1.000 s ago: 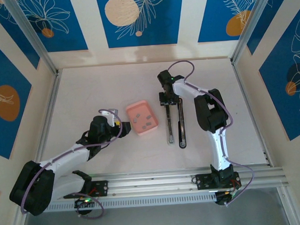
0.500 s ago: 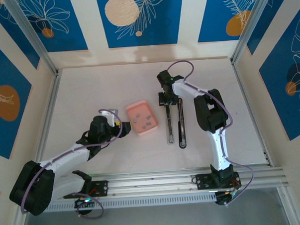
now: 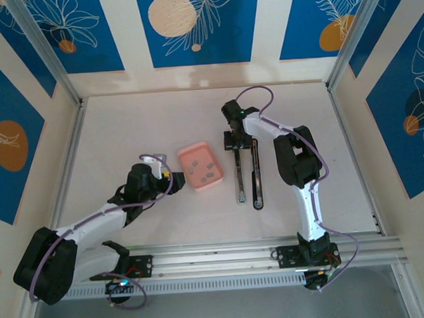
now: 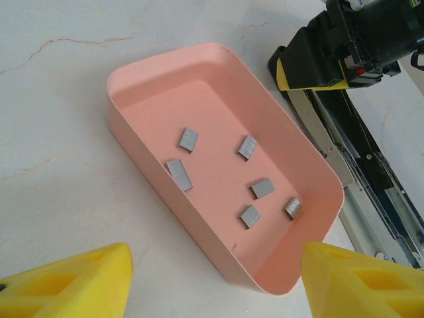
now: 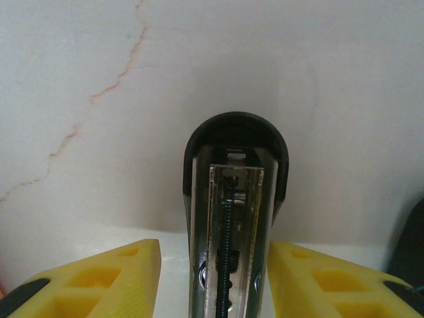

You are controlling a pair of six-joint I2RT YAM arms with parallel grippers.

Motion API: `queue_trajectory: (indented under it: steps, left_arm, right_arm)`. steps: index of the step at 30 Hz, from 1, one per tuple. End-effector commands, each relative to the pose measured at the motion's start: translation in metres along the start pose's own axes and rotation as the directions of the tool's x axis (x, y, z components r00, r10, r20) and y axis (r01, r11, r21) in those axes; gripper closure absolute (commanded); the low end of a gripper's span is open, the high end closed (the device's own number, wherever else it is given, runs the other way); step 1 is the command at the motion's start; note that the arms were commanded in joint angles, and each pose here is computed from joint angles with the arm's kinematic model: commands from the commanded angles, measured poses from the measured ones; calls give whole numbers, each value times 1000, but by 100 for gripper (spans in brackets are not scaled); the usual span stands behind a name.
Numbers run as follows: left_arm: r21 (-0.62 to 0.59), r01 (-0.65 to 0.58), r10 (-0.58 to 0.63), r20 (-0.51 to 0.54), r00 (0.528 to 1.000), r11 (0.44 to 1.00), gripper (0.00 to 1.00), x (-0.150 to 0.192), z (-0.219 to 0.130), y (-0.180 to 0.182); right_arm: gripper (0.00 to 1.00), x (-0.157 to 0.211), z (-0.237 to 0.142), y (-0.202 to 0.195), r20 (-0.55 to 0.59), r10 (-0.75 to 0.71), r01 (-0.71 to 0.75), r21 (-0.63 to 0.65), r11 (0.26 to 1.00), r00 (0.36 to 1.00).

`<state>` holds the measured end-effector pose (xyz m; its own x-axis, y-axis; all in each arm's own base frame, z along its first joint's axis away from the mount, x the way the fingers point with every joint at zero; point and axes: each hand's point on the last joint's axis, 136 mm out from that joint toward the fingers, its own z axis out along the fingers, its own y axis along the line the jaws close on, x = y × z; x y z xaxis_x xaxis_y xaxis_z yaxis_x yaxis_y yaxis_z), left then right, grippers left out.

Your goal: Load the staples into the stapler

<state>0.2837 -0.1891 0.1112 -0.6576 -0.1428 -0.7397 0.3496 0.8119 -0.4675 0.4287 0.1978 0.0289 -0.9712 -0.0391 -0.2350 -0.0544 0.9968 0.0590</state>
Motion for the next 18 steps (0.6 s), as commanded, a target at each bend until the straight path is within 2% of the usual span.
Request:
queue_trajectory:
  steps: [1, 8, 18]
  left_arm:
    - [9, -15, 15, 32, 999, 1000, 33, -15, 0, -5]
    - [24, -10, 9, 29, 1000, 1000, 33, -16, 3, -7]
    - [19, -17, 17, 29, 999, 1000, 33, -17, 2, -7]
  right_arm:
    - [53, 3, -14, -1, 10, -5, 5, 17, 1000, 1000]
    - [52, 2, -23, -4, 22, -1, 0, 20, 1000, 1000]
    - [53, 2, -1, -1, -22, -9, 10, 19, 1000, 1000]
